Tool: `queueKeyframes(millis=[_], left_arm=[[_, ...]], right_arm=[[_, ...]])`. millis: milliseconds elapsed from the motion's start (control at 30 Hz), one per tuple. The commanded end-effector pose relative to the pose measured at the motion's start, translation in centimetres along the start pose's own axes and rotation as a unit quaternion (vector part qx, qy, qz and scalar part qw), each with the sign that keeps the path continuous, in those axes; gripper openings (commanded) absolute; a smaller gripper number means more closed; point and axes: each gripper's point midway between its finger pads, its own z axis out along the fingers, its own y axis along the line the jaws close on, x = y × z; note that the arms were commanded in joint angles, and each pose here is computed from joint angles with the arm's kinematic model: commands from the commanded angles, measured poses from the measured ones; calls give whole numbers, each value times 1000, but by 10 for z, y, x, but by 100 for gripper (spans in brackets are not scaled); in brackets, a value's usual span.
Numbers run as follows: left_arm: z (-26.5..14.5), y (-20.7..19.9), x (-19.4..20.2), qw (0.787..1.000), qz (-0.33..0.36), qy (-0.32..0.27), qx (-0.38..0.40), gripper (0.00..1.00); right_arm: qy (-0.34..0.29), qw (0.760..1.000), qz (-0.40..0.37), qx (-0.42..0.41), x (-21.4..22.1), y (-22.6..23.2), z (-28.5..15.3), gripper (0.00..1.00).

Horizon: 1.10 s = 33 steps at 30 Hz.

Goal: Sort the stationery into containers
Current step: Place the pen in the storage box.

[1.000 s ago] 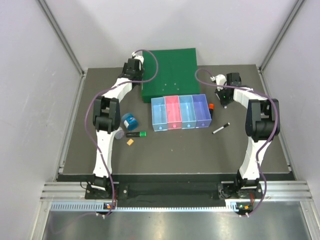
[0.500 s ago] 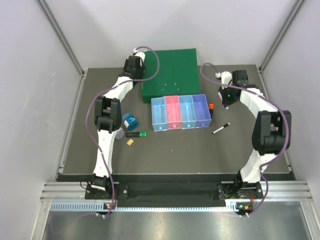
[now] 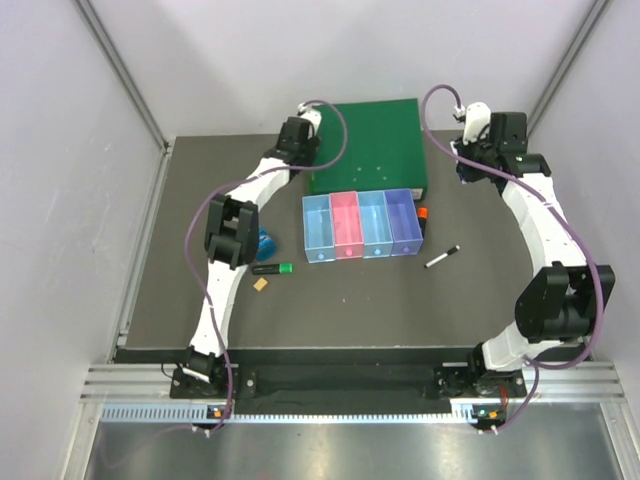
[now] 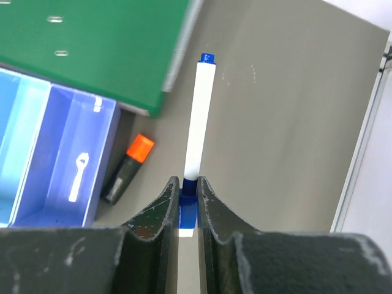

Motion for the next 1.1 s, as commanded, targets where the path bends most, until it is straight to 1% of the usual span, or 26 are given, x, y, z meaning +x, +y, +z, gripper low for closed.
queueKeyframes(millis=[0,33,67,167,400,500,600,767,967,1067], left_arm=[[4,-63,-22,998,1,-39,56,69],[3,-64,-36,997,-3,-56,54,69],[8,-72,-33,997,1,-56,57,69],[9,-82,-51,994,-4,-89,60,69],[-1,-117,-64,989,-11,-116,95,69],[-7,-134,-69,986,-12,-127,109,69],[-11,-149,-70,983,-9,-132,124,69],[-17,-159,-77,979,-23,-140,143,69],[-21,-160,-79,978,-21,-144,150,69],[-21,-155,-73,980,-15,-137,144,69]], right_arm=[[-33,999,4,0,-24,0,-32,0],[-29,1000,5,-5,-21,4,-32,0],[-25,1000,7,-13,-18,9,-34,0],[-15,999,2,-49,-8,38,-31,0],[1,992,4,-129,10,117,-17,0],[11,988,3,-154,17,141,-11,0],[25,986,2,-166,22,150,-2,0],[35,986,0,-166,27,150,19,0],[54,984,0,-167,50,156,40,0],[67,983,0,-169,63,158,49,0]])
